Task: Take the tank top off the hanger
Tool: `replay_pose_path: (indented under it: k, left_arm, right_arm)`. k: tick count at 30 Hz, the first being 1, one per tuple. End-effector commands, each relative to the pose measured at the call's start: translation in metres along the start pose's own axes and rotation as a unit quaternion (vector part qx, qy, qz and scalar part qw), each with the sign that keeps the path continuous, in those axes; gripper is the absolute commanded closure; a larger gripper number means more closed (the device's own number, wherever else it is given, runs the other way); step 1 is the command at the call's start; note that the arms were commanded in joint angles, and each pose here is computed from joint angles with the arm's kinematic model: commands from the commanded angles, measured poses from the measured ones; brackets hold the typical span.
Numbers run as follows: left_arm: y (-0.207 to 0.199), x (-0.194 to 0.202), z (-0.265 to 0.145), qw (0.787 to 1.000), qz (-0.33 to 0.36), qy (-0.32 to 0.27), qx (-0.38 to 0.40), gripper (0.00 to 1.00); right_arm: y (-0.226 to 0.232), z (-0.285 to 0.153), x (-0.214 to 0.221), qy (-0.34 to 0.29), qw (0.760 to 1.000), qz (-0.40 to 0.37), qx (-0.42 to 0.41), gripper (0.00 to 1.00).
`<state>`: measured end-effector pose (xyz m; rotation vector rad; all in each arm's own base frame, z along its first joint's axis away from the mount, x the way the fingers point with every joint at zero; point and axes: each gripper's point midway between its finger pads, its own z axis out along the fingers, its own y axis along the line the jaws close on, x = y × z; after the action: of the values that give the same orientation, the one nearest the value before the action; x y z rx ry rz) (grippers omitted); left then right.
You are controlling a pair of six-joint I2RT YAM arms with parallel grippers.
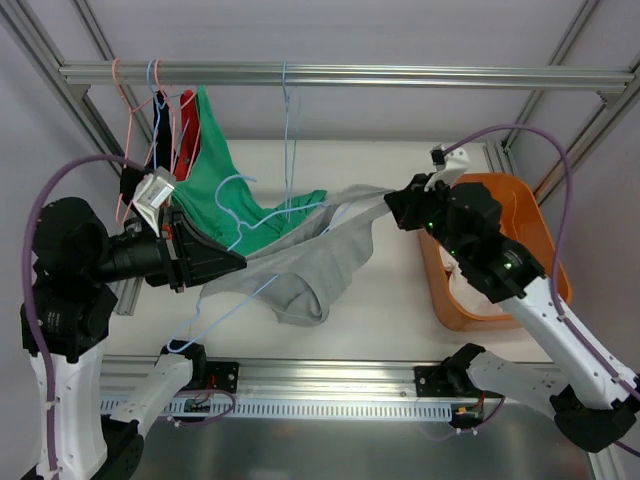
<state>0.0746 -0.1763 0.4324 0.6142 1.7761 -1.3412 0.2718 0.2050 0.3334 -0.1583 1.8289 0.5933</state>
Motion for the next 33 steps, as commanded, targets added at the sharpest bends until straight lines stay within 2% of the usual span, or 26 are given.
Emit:
replay_pose_path:
  k: [1,2,3,4,6,7,13,17,22,24,26,27,29,30,31,32,33]
  left_arm:
    - [-0.065,-0.047,-0.011,0.988,0.107,-0.039,0.101,1.00]
    - [-0.064,-0.059,-0.006,0.988,0.103,-0.033,0.111,1.00]
    - [-0.086,-0.065,-0.013,0.982,0.126,-0.031,0.137,1.00]
    - [-0.081,-0.075,-0.007,0.982,0.122,-0.027,0.142,1.00]
    - [-0.093,-0.079,-0.005,0.976,0.131,-0.017,0.172,1.00]
    - [-0.087,-0.081,0.003,0.976,0.119,-0.007,0.180,1.00]
    - [-0.057,-0.045,0.080,0.974,0.083,0.064,0.202,1.00]
    - [-0.042,-0.030,0.105,0.978,0.090,0.074,0.174,1.00]
    - [-0.037,-0.048,0.097,0.985,0.127,0.003,0.116,1.00]
    - [-0.043,-0.066,0.086,0.981,0.152,-0.058,0.108,1.00]
    - [-0.027,-0.068,0.092,0.982,0.144,-0.095,0.080,1.00]
    - [-0.039,-0.084,0.084,0.971,0.161,-0.147,0.099,1.00]
    - [-0.030,-0.081,0.093,0.969,0.160,-0.161,0.100,1.00]
    - [-0.043,-0.094,0.090,0.955,0.183,-0.198,0.127,1.00]
    - [-0.038,-0.089,0.098,0.952,0.187,-0.202,0.134,1.00]
    - [-0.042,-0.091,0.100,0.945,0.196,-0.219,0.144,1.00]
    - [-0.053,-0.103,0.096,0.923,0.230,-0.263,0.160,1.00]
  right_arm:
    - [-0.010,-0.045,-0.048,-0.032,0.999,-0.035,0.021,1.00]
    - [-0.012,-0.055,-0.061,-0.042,0.998,-0.032,0.027,1.00]
    - [-0.016,-0.068,-0.070,-0.046,0.997,-0.047,0.035,1.00]
    - [-0.011,-0.088,-0.101,-0.082,0.995,-0.055,0.030,1.00]
    - [-0.013,-0.110,-0.122,-0.093,0.992,-0.070,0.041,1.00]
    - [-0.008,-0.125,-0.147,-0.118,0.989,-0.079,0.038,1.00]
    - [-0.011,-0.143,-0.149,-0.113,0.989,-0.086,0.041,1.00]
    - [-0.049,-0.144,-0.131,-0.102,0.982,-0.085,0.133,1.00]
    - [-0.064,-0.132,-0.092,-0.059,0.983,-0.080,0.154,1.00]
    - [-0.062,-0.124,-0.071,-0.038,0.988,-0.069,0.136,1.00]
    - [-0.055,-0.117,-0.055,-0.030,0.992,-0.062,0.107,1.00]
    - [-0.052,-0.114,-0.054,-0.036,0.993,-0.051,0.098,1.00]
    - [-0.043,-0.112,-0.046,-0.026,0.996,-0.041,0.069,1.00]
    - [-0.034,-0.107,-0.044,-0.027,0.998,-0.034,0.044,1.00]
    - [-0.023,-0.104,-0.041,-0.025,0.999,-0.019,0.016,1.00]
    - [0.001,-0.100,-0.033,-0.007,0.999,-0.010,-0.049,1.00]
    - [0.021,-0.094,-0.029,0.000,0.994,-0.003,-0.105,1.00]
